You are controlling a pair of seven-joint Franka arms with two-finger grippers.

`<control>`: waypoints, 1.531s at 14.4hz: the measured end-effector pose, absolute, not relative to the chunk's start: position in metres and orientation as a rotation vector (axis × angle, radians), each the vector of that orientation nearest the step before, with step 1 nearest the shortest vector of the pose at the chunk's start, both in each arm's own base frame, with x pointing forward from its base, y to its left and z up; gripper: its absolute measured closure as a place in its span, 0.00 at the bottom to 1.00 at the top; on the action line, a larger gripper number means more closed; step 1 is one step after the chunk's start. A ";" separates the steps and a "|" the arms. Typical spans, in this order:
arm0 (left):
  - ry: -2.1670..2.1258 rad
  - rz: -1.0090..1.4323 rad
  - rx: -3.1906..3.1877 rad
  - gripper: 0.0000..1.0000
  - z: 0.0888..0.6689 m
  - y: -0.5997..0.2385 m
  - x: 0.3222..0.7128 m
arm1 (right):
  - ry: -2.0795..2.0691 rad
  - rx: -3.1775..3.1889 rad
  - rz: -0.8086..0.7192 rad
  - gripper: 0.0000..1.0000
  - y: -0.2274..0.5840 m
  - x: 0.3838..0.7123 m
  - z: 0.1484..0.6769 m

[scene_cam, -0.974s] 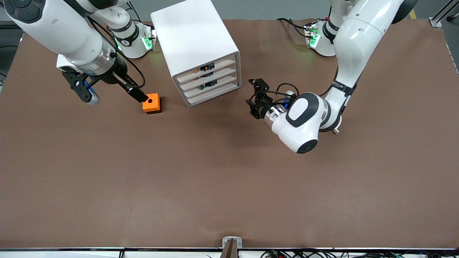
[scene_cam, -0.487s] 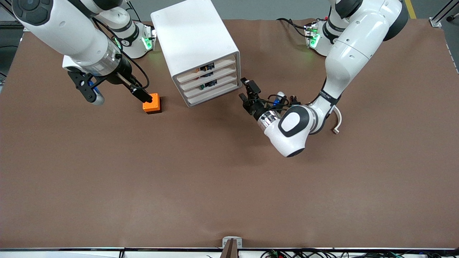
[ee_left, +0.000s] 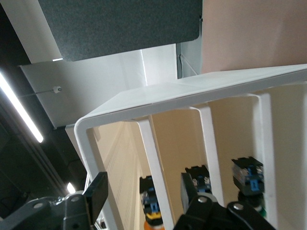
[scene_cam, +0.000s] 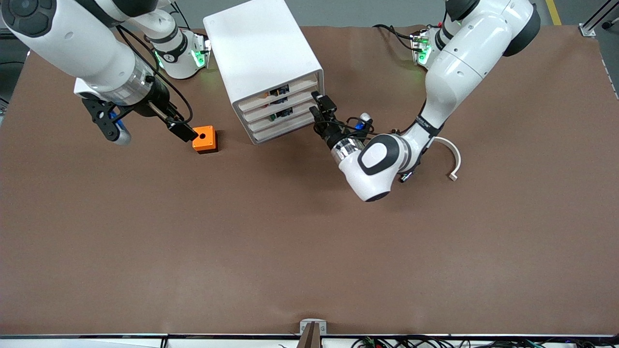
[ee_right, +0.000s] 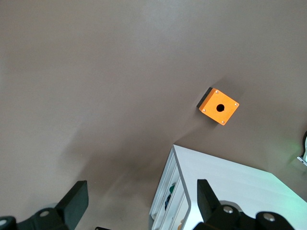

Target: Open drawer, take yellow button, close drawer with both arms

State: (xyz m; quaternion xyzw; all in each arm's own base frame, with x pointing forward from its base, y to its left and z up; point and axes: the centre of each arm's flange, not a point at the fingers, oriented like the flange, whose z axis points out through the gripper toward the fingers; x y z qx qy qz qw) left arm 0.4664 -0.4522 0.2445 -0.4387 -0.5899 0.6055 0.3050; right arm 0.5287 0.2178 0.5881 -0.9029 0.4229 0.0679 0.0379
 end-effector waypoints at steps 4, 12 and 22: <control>-1.525 1.569 -1.191 0.31 0.244 -0.477 0.442 | 1.297 -2.770 0.208 0.00 0.215 0.530 0.588; -1.469 1.514 -1.176 0.65 0.224 -0.496 0.403 | 1.291 -2.775 0.213 0.00 0.217 0.528 0.588; -1.459 1.509 -1.170 0.89 0.225 -0.499 0.398 | 1.381 -2.745 0.223 0.00 0.250 0.515 0.587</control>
